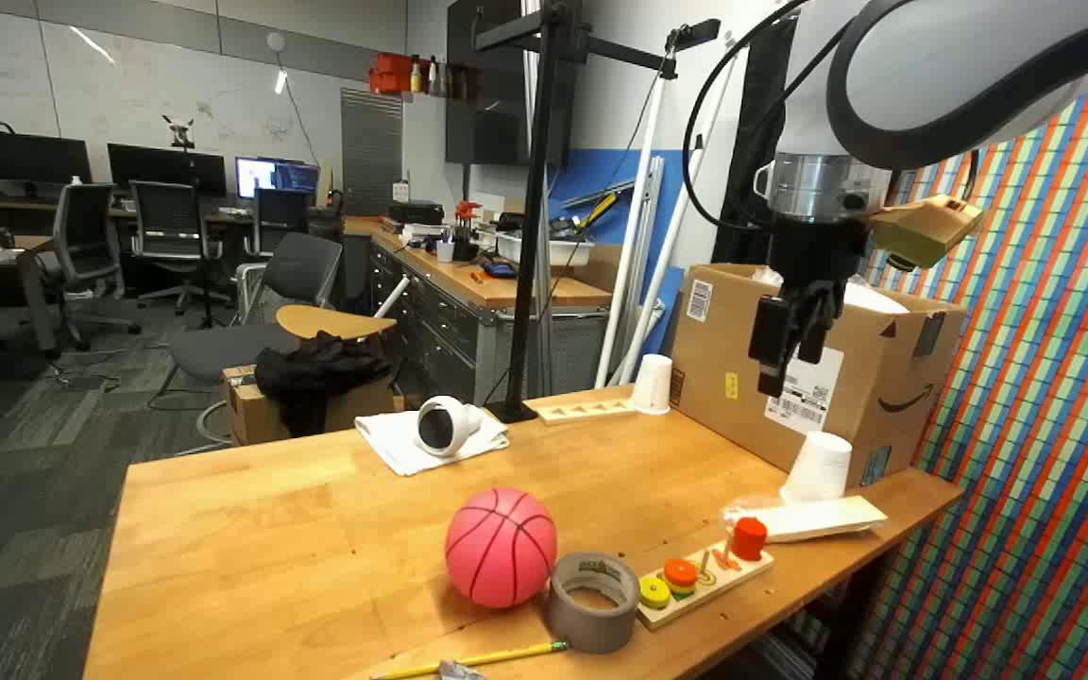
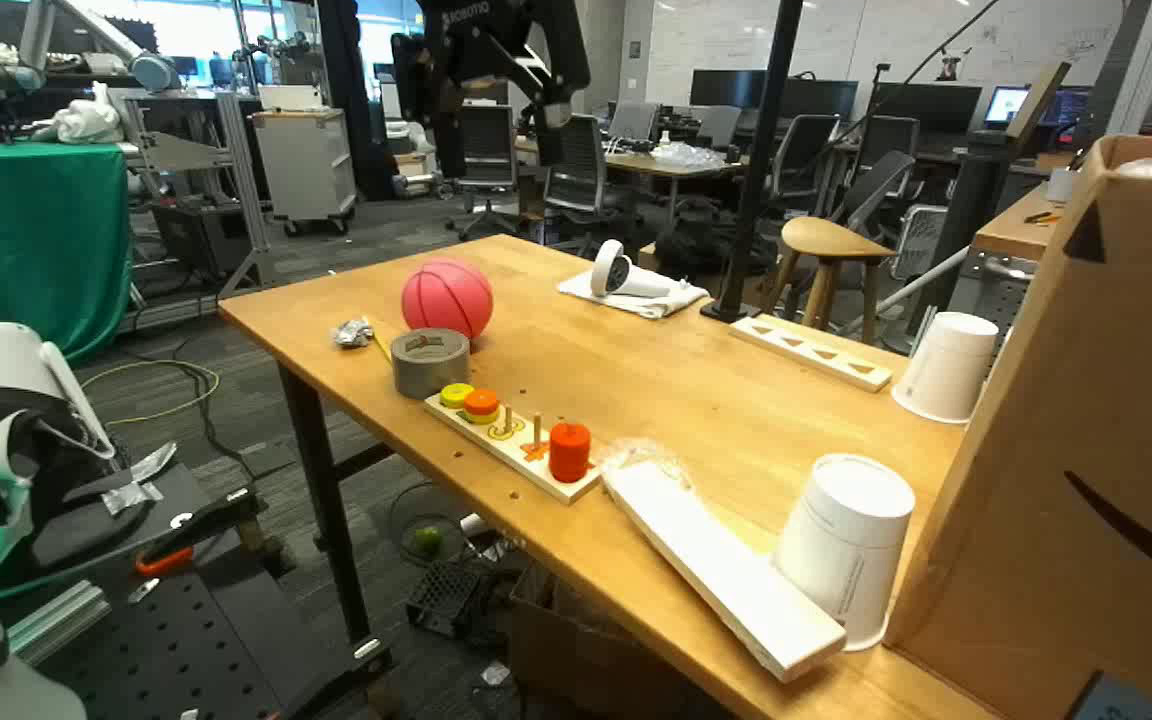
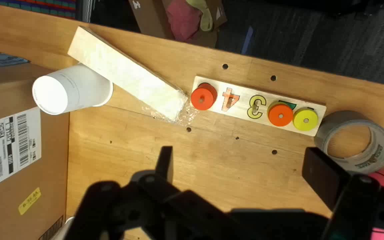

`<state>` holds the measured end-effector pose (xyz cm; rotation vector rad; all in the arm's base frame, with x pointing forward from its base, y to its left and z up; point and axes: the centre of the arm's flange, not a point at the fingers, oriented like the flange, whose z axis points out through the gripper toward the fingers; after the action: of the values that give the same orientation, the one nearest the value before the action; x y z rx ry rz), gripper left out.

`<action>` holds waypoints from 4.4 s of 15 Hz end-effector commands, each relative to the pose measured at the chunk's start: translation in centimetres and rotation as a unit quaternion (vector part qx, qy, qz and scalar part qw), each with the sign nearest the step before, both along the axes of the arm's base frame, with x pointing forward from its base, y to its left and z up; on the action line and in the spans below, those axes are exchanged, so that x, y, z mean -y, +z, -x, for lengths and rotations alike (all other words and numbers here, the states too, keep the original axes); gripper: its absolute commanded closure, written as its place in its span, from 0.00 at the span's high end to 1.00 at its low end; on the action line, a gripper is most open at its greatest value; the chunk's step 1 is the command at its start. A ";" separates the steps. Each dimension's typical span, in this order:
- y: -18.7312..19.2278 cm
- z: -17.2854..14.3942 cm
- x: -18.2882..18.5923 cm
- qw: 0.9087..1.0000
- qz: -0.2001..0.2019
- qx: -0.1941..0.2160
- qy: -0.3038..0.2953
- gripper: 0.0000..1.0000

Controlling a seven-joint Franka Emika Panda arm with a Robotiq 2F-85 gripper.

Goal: Move the ball

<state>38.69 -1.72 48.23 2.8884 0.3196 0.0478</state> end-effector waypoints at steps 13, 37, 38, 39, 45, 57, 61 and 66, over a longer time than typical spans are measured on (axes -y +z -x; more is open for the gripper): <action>0.8 -0.1 -0.7 1.000 0.000 0.011 0.005 1.00; -9.2 -8.3 -30.1 0.934 -0.254 -0.100 0.233 1.00; -9.8 -8.3 -30.3 0.932 -0.255 -0.104 0.235 1.00; -10.1 -8.5 -30.6 0.932 -0.255 -0.105 0.236 1.00; -14.1 -9.8 -32.2 0.929 -0.248 -0.128 0.241 1.00; -14.4 -16.5 -18.6 0.965 -0.217 -0.078 0.124 1.00; -6.7 -15.9 -10.3 0.983 -0.140 -0.003 0.120 1.00; -0.2 -11.6 -6.2 0.986 -0.050 0.055 0.152 1.00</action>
<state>54.39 4.82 45.78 2.9760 0.7366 0.2131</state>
